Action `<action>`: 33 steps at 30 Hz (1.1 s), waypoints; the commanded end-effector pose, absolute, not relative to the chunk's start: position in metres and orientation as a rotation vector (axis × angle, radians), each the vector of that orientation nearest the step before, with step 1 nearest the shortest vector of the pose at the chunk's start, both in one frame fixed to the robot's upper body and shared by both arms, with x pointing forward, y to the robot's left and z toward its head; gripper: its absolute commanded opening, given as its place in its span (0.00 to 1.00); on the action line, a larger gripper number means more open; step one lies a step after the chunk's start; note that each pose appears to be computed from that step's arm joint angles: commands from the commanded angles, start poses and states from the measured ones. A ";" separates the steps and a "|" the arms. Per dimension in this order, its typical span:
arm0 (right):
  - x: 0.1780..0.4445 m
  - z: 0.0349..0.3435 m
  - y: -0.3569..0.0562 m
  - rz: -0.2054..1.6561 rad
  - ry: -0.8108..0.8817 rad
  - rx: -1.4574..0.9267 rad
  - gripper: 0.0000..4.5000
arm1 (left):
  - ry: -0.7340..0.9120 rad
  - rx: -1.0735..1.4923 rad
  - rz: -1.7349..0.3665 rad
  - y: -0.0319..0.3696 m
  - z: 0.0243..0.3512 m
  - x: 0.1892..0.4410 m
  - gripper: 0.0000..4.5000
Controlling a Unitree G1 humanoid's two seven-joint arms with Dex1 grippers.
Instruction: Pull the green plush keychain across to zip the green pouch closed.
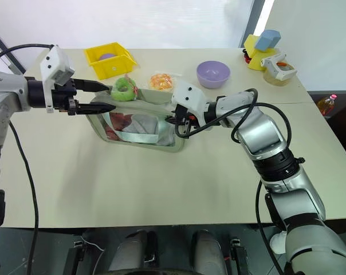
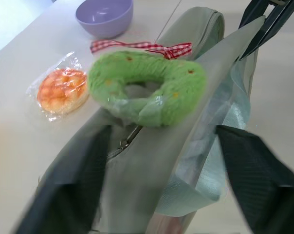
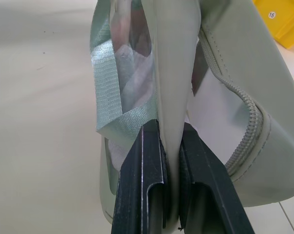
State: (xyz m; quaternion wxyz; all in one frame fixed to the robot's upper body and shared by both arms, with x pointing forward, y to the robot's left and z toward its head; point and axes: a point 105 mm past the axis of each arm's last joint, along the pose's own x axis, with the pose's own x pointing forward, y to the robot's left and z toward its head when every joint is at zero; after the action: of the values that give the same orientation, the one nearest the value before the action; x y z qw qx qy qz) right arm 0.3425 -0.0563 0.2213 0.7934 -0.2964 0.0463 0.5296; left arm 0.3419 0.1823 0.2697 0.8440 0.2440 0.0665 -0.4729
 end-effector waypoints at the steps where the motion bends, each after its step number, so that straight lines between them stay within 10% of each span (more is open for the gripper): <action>1: 0.342 0.237 -0.052 1.135 0.027 -0.637 0.00 | 0.097 0.547 -0.956 0.193 0.295 0.332 0.99; 17: 0.340 0.238 -0.047 1.156 0.018 -0.649 0.00 | 0.162 0.469 -0.844 0.229 0.250 0.354 0.99; 27: 0.338 0.237 -0.053 1.140 0.028 -0.652 0.00 | 0.174 0.453 -0.874 0.227 0.251 0.344 0.01; 29: 0.340 0.238 -0.057 1.130 0.033 -0.656 0.00 | 0.190 0.447 -0.878 0.227 0.248 0.340 0.01; 33: 0.339 0.245 -0.068 1.128 0.041 -0.699 0.36 | 0.190 0.437 -0.881 0.223 0.245 0.336 0.00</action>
State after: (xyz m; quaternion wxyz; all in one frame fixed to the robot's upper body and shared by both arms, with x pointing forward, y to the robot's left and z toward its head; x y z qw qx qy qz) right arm 0.3437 -0.0648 0.2225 0.7907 -0.3075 0.0544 0.5266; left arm 0.3396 0.2213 0.2322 0.8735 0.2017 0.1096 -0.4294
